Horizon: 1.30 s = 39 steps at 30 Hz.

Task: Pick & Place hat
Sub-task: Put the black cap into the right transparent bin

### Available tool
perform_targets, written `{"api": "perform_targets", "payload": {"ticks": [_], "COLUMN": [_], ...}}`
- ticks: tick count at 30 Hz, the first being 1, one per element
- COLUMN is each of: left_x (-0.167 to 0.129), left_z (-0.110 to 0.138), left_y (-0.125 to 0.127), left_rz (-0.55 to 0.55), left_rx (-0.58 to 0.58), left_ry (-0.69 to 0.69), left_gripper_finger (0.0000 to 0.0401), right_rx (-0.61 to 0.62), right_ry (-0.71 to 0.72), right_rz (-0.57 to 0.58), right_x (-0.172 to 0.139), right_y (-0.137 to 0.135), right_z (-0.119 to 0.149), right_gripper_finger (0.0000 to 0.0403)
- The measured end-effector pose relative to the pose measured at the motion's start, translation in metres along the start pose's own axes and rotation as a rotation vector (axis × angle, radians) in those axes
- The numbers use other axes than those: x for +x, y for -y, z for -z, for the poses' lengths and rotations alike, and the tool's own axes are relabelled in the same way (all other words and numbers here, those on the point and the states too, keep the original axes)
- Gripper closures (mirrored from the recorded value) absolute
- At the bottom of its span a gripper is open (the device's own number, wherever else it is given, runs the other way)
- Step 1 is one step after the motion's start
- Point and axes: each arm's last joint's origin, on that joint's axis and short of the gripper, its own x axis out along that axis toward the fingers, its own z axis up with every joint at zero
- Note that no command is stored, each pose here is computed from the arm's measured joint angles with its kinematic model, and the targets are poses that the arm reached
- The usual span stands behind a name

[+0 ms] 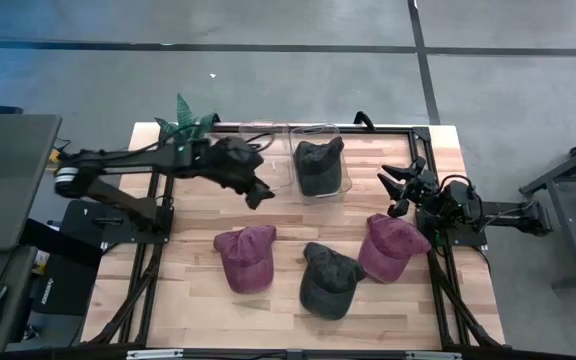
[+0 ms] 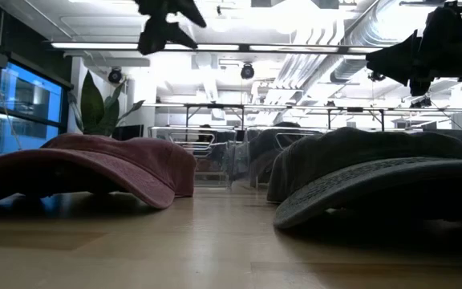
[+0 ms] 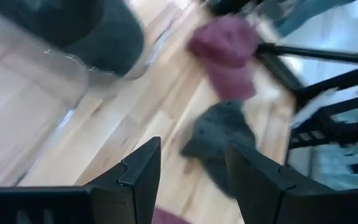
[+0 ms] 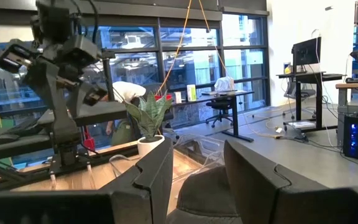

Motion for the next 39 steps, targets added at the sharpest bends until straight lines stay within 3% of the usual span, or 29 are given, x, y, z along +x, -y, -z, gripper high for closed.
{"api": "perform_targets", "payload": {"ticks": [11, 17, 28, 39], "left_x": [-0.006, -0.011, -0.013, -0.015], "left_z": [0.064, 0.096, 0.133, 0.149], "left_y": [-0.043, -0.066, -0.098, -0.111], "left_rz": [0.246, 0.310, 0.293, 0.292], "left_rx": [0.063, 0.084, 0.132, 0.126], "left_ry": [0.164, 0.252, 0.475, 0.542], "left_gripper_finger": [0.0229, 0.0229, 0.0229, 0.0229], "right_rx": [-0.001, -0.002, -0.002, -0.001], "right_ry": [-0.002, -0.004, -0.004, -0.003], "right_rz": [0.000, 0.000, 0.000, 0.000], "right_x": [0.000, 0.000, 0.000, 0.000], "right_y": [0.000, 0.000, 0.000, 0.000], "right_z": [0.000, 0.000, 0.000, 0.000], "right_gripper_finger": [0.0263, 0.0263, 0.0263, 0.0263]}}
